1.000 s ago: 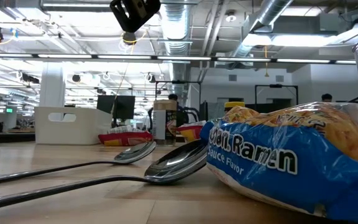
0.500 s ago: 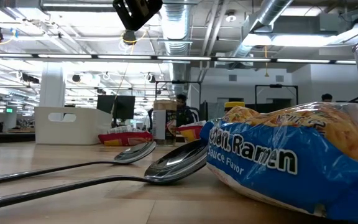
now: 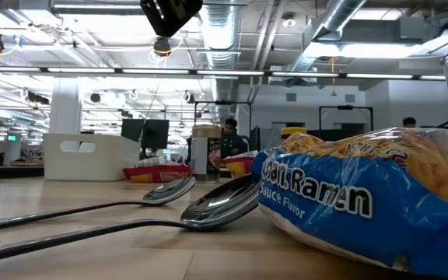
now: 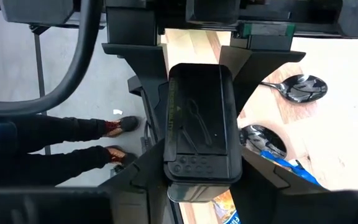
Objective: Pick & Place Food Item
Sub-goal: Put the black spice can into the bottom transparent bin
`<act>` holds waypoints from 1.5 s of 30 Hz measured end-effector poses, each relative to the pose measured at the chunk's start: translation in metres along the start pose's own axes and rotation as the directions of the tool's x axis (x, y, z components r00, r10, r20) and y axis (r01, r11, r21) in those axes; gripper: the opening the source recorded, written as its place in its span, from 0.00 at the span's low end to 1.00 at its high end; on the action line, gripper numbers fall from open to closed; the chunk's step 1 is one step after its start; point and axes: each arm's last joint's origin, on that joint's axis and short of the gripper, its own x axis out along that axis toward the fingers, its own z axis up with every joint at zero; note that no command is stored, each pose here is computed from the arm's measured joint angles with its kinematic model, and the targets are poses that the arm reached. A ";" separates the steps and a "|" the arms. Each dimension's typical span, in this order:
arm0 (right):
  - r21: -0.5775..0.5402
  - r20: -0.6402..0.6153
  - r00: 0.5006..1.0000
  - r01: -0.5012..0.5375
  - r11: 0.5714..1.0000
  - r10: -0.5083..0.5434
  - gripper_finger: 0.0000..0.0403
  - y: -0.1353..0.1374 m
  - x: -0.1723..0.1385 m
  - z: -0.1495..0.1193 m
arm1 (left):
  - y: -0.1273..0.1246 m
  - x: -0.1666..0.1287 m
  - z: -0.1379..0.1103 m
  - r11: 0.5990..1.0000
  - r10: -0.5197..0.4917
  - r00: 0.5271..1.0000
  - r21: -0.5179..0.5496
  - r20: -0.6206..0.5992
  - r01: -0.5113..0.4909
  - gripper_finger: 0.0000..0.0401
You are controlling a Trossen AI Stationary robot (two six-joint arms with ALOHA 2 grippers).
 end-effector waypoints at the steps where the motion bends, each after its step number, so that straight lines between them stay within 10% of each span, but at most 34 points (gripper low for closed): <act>1: 0.000 0.000 1.000 0.000 1.000 0.000 0.32 0.000 0.000 0.000 | 0.000 0.000 0.000 1.000 0.000 1.000 0.000 0.000 0.000 0.32; 18: 0.007 -0.003 1.000 0.012 1.000 -0.012 0.29 -0.001 0.000 -0.001 | 0.006 -0.002 -0.013 0.999 0.004 0.985 -0.044 -0.170 -0.011 0.57; 32: 0.098 -0.047 0.994 0.107 0.989 -0.103 0.29 0.008 -0.023 -0.029 | 0.010 -0.004 -0.024 0.995 0.049 0.958 -0.068 -0.281 -0.071 0.53; 45: 0.327 -0.077 0.925 0.377 0.867 -0.373 0.30 0.017 -0.067 -0.099 | 0.010 -0.004 -0.023 0.995 0.046 0.960 -0.068 -0.276 -0.067 0.50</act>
